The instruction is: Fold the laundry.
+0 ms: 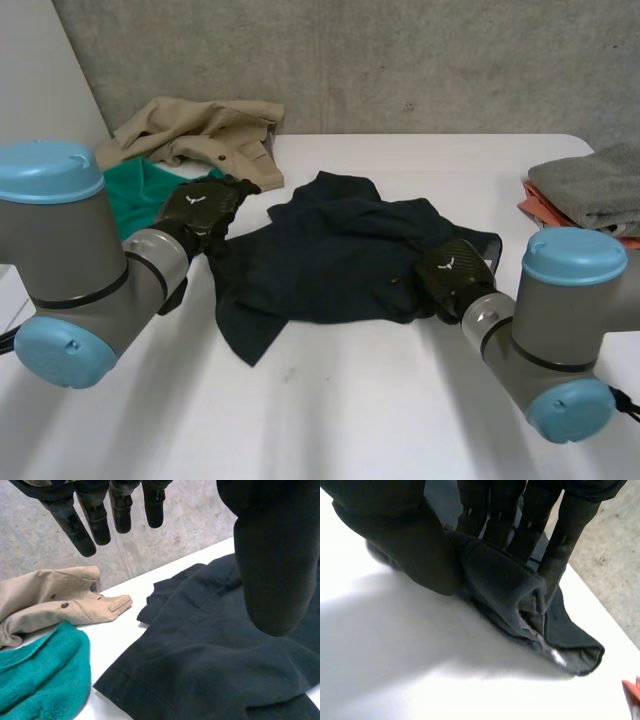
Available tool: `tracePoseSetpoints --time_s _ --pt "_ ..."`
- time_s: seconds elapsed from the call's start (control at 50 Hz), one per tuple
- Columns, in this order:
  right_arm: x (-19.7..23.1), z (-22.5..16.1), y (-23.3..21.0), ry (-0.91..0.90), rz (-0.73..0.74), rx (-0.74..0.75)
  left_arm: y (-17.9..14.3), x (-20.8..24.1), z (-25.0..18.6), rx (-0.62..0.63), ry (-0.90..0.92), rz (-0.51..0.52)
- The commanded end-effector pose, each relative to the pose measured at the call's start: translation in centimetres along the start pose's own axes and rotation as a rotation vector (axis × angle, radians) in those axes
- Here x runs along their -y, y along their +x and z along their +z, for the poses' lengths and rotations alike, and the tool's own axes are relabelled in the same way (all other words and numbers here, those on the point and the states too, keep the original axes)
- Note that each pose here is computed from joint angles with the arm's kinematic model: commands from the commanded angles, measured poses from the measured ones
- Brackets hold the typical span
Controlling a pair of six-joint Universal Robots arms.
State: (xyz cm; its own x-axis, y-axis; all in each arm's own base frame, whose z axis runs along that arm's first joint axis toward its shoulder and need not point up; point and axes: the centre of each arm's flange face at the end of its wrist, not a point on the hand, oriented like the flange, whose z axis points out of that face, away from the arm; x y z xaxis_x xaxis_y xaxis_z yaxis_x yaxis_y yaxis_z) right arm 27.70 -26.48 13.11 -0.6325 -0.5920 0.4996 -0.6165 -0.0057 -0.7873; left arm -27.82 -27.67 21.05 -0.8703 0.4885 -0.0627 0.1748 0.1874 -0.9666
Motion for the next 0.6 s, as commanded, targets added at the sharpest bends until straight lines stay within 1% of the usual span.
tracePoseSetpoints --time_s 0.02,0.08,0.1,0.16,0.18,0.22,0.24,0.3,0.32,0.38,0.4,0.46,0.48,0.52,0.6 --pt "0.8 -5.9 1.4 -0.198 -0.048 0.123 -0.4 0.5 -0.1 0.008 0.018 -0.004" --pt "-0.2 -8.2 1.3 -0.334 -0.083 0.236 -0.4 0.8 -0.1 0.007 0.024 0.001" --pt "-0.9 -9.3 1.6 -0.416 -0.107 0.3 -0.5 0.9 -0.1 0.009 0.026 0.003" --pt "-0.9 -10.1 2.4 -0.458 -0.132 0.352 -0.5 1.0 -0.1 0.008 0.029 0.004" --pt "-0.5 -9.8 3.4 -0.429 -0.138 0.316 -0.5 0.9 -0.1 0.008 0.029 0.006" --pt "0.2 -9.6 3.9 -0.389 -0.143 0.281 -0.5 1.0 0.0 0.008 0.032 0.008" --pt "1.3 -9.4 4.1 -0.333 -0.15 0.247 -0.5 1.1 0.1 0.008 0.035 0.011" --pt "3.2 -9.3 5.1 -0.249 -0.131 0.171 -0.4 1.1 0.1 0.007 0.035 0.013" --pt "4.4 -9.4 5.7 -0.2 -0.104 0.129 -0.4 1.1 0.2 0.008 0.035 0.013" --pt "6.1 -9.5 6.7 -0.132 -0.037 0.069 -0.4 1.1 0.2 0.008 0.033 0.013" --pt "7.0 -9.5 7.2 -0.097 0.008 0.045 -0.5 1.1 0.1 0.01 0.033 0.013" --pt "7.6 -8.5 7.6 -0.074 0.074 0.032 -0.5 1.2 0.1 0.008 0.036 0.013" --pt "7.8 -7.6 7.5 -0.064 0.104 0.033 -0.5 1.2 0.1 0.008 0.036 0.012" --pt "8.2 -6.7 7.2 -0.048 0.118 0.04 -0.6 1.2 0.1 0.011 0.036 0.012" --pt "7.8 -3.2 6.0 -0.055 0.129 0.056 -0.8 1.3 0.2 0.014 0.038 0.011"
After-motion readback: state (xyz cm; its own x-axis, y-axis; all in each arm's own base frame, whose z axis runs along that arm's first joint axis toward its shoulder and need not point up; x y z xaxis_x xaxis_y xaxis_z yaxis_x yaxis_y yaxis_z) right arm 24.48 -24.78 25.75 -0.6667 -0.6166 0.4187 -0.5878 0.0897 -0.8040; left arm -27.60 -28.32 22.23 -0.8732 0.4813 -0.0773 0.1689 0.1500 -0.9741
